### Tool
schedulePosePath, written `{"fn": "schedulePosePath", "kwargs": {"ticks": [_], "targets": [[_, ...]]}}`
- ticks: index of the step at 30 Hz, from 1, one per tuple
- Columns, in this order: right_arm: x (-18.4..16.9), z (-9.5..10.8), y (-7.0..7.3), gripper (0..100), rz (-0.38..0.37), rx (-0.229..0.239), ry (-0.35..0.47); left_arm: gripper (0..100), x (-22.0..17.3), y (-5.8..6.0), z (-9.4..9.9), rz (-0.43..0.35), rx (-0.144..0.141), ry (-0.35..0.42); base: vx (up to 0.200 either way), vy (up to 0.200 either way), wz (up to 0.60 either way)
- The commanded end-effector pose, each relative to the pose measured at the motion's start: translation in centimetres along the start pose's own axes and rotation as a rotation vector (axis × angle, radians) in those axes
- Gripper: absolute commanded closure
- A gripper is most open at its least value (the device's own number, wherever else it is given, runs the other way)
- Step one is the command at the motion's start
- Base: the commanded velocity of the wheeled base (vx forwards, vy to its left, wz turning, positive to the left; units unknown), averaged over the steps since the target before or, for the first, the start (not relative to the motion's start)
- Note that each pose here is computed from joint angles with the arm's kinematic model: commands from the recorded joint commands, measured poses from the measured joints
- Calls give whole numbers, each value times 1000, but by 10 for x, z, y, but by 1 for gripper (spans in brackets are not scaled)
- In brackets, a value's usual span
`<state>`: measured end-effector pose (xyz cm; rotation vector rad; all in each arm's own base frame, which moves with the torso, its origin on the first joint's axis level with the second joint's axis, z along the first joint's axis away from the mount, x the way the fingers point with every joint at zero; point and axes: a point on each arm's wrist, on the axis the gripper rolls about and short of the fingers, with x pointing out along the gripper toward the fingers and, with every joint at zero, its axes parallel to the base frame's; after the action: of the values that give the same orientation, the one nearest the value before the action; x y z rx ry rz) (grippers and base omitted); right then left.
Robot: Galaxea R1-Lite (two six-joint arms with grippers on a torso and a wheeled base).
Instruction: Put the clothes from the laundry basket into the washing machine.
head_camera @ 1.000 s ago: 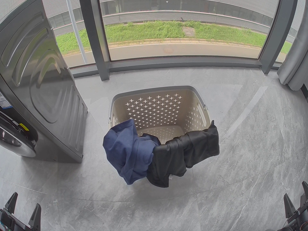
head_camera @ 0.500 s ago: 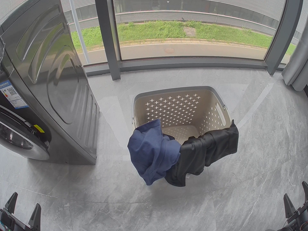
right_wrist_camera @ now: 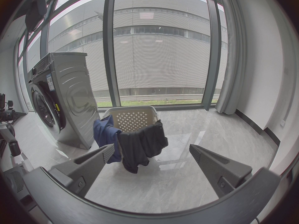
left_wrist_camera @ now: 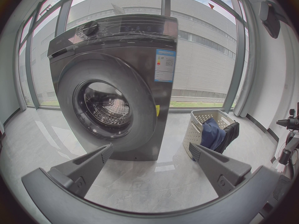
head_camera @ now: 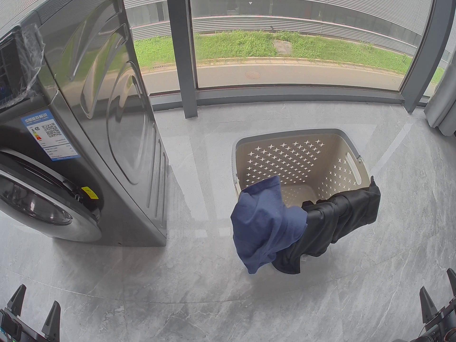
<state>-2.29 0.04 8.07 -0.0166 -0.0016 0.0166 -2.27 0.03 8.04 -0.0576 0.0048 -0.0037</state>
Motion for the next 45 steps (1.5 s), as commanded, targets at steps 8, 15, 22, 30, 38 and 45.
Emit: {"fn": "schedulePosePath", "kwargs": {"ticks": [8, 15, 22, 30, 38, 45], "targets": [[0, -5, 0, 0, 0, 0, 1, 0, 0, 0, -5, 1, -1, -2, -25, 0, 0], [0, -5, 0, 0, 0, 0, 1, 0, 0, 0, -5, 1, -1, -2, -143, 0, 0], [0, -5, 0, 0, 0, 0, 1, 0, 0, 0, -5, 1, -1, -2, 0, 0, 0], [0, -5, 0, 0, 0, 0, 1, 0, 0, 0, -5, 1, -1, -2, 0, 200, 0], [0, -5, 0, 0, 0, 0, 1, 0, 0, 0, -5, 1, -1, -2, 0, 200, 0], [0, -5, 0, 0, -3, 0, 2, 0, 0, 0, -5, 1, -1, -2, 0, 57, 0]]}}
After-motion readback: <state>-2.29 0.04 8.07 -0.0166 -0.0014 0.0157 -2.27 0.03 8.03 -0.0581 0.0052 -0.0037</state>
